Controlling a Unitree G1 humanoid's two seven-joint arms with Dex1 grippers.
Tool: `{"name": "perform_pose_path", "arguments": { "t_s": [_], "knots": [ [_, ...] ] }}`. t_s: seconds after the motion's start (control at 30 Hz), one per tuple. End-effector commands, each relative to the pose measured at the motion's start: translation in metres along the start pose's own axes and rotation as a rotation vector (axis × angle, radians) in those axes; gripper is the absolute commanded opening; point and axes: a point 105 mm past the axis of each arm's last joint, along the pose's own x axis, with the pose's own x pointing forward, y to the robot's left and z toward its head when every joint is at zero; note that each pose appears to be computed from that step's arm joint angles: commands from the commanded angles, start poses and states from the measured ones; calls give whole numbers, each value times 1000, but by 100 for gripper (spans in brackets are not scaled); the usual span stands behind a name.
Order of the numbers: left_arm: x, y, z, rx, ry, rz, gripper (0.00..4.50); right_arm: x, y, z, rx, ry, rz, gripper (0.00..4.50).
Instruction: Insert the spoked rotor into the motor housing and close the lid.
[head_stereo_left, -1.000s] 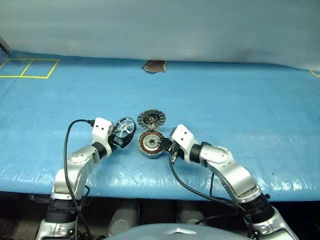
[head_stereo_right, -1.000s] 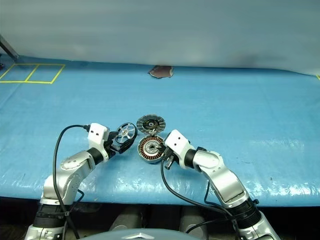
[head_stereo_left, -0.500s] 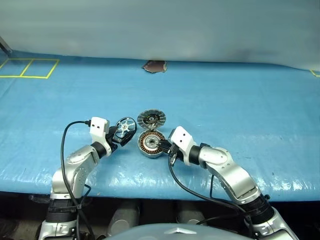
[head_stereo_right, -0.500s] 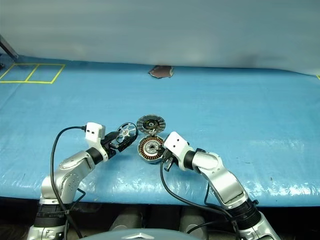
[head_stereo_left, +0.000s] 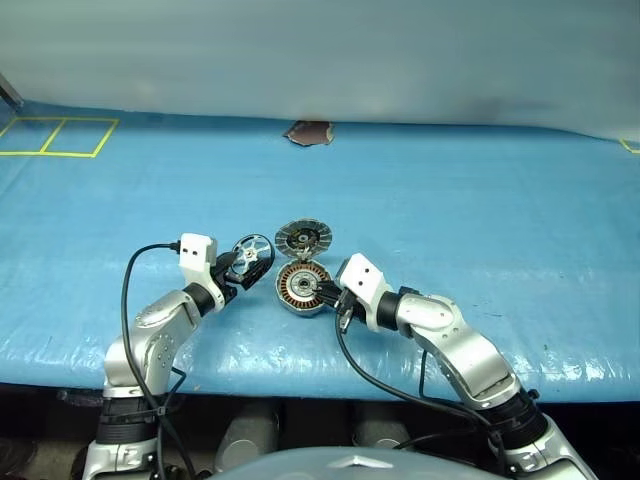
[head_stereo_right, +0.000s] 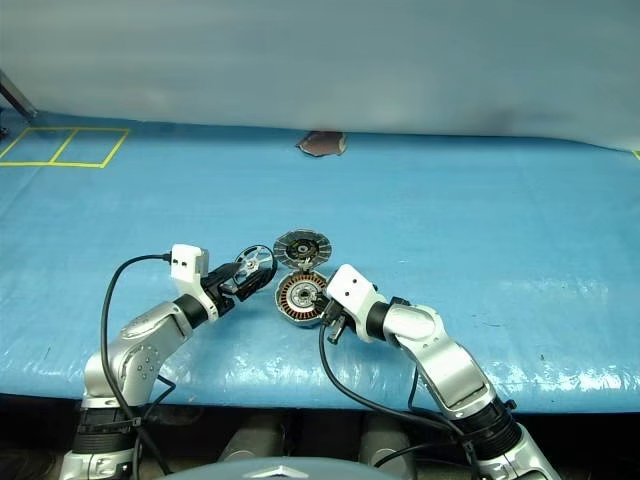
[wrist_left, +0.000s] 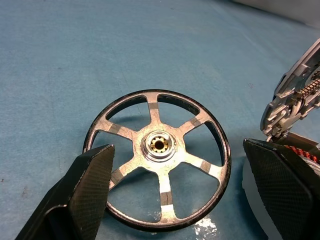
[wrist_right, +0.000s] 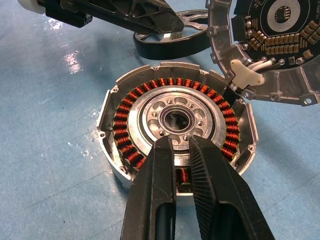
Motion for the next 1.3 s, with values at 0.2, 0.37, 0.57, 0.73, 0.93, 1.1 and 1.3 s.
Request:
{"name": "perform_pose_path", "arguments": {
  "t_s": [0.2, 0.37, 0.57, 0.73, 0.93, 1.1, 1.3],
  "knots": [
    [1, 5, 3, -24, -12, 31, 365, -1, 4, 8, -20, -29, 7, 60],
    [2, 4, 2, -31, -9, 26, 365, -1, 4, 7, -22, -26, 8, 60],
    [4, 7, -2, 8, 28, 48, 365, 0, 4, 8, -21, -29, 4, 60],
    [7, 12, -11, 59, 90, 90, 327, 1, 4, 8, -20, -34, 0, 60],
    [6, 14, -15, 67, 112, 100, 310, 1, 5, 10, -23, -41, -2, 60],
    [5, 15, -17, 74, 126, 99, 254, 1, 5, 10, -20, -43, -1, 60],
    [0, 20, -17, 117, 140, 112, 174, 1, 4, 10, -22, -43, -9, 60]
  ]
}}
